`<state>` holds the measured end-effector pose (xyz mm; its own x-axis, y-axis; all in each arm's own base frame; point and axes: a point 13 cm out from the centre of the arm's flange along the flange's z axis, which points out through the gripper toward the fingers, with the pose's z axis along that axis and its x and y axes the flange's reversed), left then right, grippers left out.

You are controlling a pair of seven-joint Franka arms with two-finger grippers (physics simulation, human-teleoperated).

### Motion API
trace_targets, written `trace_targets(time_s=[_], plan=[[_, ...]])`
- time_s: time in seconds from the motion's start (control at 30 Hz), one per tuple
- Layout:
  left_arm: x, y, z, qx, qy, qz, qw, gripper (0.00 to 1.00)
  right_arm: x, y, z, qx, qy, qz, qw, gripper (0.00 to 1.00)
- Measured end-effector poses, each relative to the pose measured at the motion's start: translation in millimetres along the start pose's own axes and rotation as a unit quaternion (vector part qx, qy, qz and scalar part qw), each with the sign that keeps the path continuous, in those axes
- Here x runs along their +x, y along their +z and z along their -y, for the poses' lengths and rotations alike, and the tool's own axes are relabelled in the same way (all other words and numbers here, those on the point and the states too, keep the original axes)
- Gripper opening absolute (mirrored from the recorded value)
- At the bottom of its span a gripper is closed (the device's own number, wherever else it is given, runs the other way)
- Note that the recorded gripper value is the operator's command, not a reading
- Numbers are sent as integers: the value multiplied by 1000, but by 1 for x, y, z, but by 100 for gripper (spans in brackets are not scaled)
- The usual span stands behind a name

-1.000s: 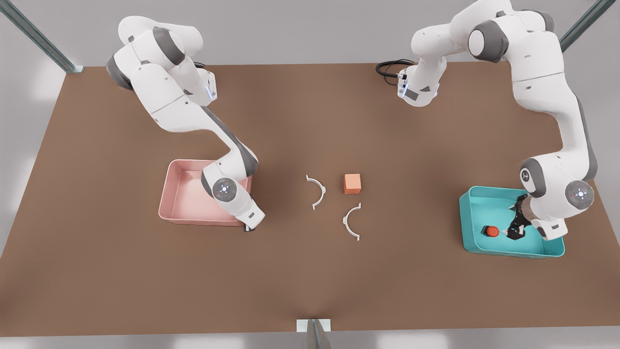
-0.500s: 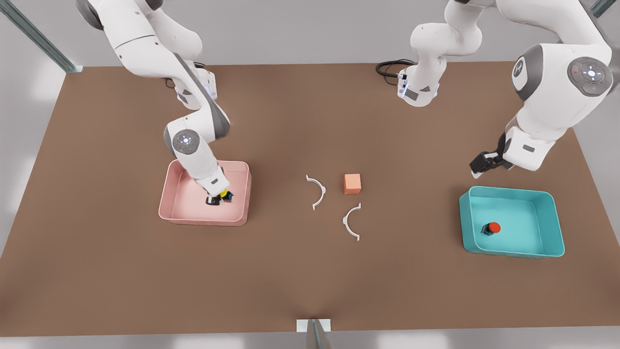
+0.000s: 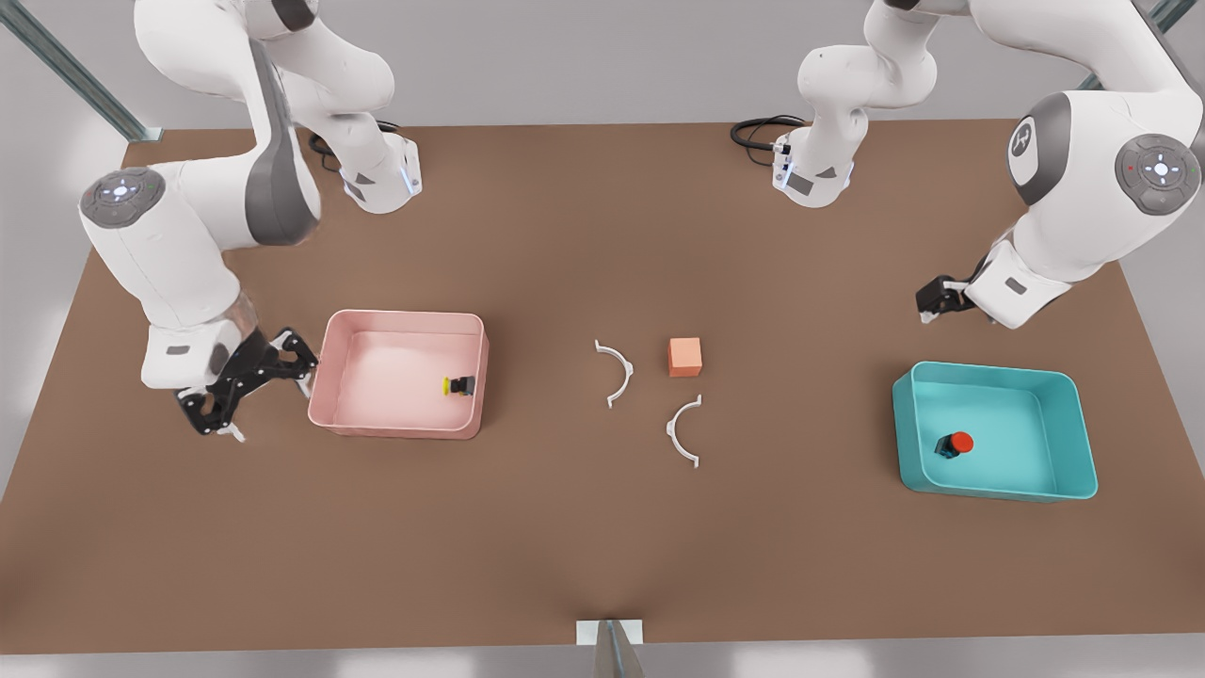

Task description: Place the red button in the blue storage box with the left arm, and place the yellow button in the pink storage box with the right arm

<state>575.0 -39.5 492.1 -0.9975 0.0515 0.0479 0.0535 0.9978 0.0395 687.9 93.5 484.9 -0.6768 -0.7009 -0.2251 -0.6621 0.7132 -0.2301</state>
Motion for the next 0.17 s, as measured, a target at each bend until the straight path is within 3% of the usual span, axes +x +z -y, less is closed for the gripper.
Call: trace_targets(time_s=[0.17], plan=[[1, 0, 0, 0, 28, -3, 1000, 100, 39, 18, -8, -56, 128, -77, 987, 100]])
